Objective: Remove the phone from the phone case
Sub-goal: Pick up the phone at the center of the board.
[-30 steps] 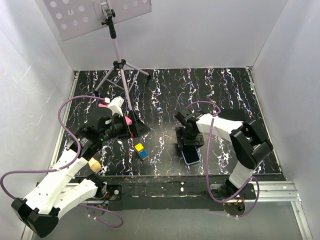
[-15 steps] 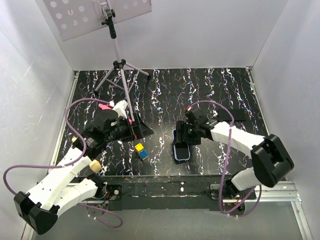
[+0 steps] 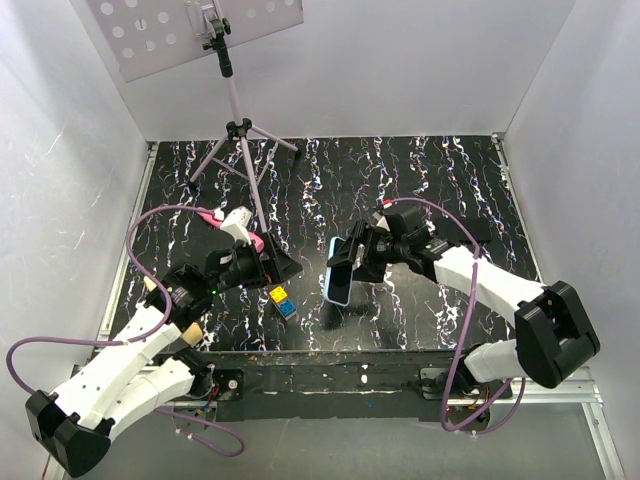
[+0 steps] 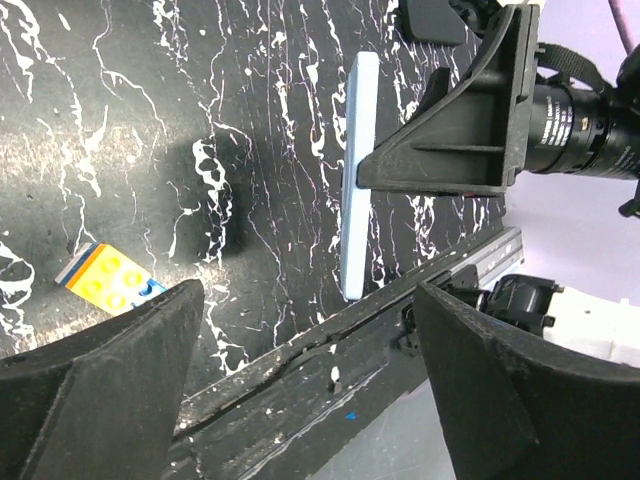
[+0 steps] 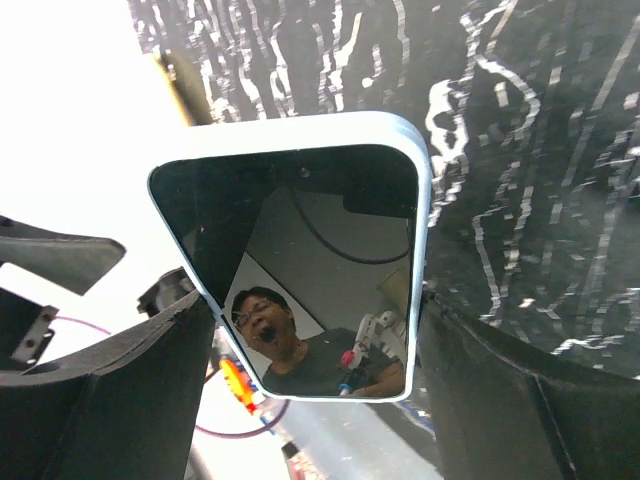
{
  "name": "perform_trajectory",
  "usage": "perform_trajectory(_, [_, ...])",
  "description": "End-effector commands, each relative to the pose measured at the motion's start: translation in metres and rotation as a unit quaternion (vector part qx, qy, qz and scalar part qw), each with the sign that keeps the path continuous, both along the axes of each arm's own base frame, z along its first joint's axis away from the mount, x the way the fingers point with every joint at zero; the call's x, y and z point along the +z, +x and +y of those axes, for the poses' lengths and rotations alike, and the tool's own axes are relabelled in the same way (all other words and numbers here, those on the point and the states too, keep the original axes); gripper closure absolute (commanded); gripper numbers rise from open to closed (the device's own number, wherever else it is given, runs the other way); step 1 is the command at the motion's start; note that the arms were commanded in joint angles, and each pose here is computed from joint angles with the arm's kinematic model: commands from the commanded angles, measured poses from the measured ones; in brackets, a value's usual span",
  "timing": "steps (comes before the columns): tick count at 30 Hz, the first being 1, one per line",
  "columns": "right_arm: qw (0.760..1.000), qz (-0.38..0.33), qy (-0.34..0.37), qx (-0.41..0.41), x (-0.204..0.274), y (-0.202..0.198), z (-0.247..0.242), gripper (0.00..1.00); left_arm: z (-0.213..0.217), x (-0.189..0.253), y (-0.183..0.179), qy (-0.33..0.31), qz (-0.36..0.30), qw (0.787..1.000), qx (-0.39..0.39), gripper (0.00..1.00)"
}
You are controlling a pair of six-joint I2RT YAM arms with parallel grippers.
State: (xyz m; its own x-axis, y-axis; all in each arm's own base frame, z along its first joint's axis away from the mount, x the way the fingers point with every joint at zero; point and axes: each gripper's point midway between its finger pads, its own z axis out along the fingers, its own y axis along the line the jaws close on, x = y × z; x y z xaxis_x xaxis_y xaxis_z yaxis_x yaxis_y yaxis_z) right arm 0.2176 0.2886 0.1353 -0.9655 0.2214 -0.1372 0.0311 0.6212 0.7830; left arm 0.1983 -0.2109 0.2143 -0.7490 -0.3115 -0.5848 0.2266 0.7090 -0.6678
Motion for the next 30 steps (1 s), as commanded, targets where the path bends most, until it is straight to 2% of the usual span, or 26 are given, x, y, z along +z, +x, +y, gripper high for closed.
perform_trajectory(1, [0.993, -0.016, 0.114, -0.002, 0.075, 0.002, 0.036, 0.99, -0.009, 0.015, -0.002, -0.023, -0.036, 0.999, -0.029, 0.20])
perform_trajectory(5, [0.991, -0.011, 0.136, -0.010, 0.090, 0.000, 0.053, 0.99, -0.016, 0.009, -0.011, -0.026, -0.023, 0.998, -0.052, 0.24])
perform_trajectory(8, [0.991, -0.009, 0.130, -0.011, 0.092, -0.003, 0.061, 0.99, -0.015, 0.008, -0.016, -0.023, -0.036, 0.997, -0.062, 0.13])
perform_trajectory(10, [0.991, -0.009, 0.131, -0.015, 0.096, -0.006, 0.066, 0.99, -0.015, 0.006, -0.017, -0.018, -0.034, 0.997, -0.065, 0.11])
perform_trajectory(14, [0.990, -0.014, 0.140, -0.011, 0.109, -0.012, 0.078, 0.99, -0.017, -0.008, -0.027, -0.013, -0.010, 0.997, -0.081, 0.14])
perform_trajectory(17, [0.990, -0.004, 0.142, -0.003, 0.110, -0.022, 0.085, 0.99, -0.017, -0.011, -0.031, -0.010, -0.020, 0.996, -0.086, 0.17])
perform_trajectory(25, [0.989, -0.012, 0.149, 0.018, 0.122, -0.035, 0.105, 0.99, -0.017, -0.012, -0.023, 0.013, -0.025, 0.996, -0.079, 0.42])
perform_trajectory(30, [0.988, -0.036, 0.150, 0.026, 0.122, -0.039, 0.102, 0.99, -0.025, -0.017, -0.018, 0.020, 0.002, 0.996, -0.085, 0.92])
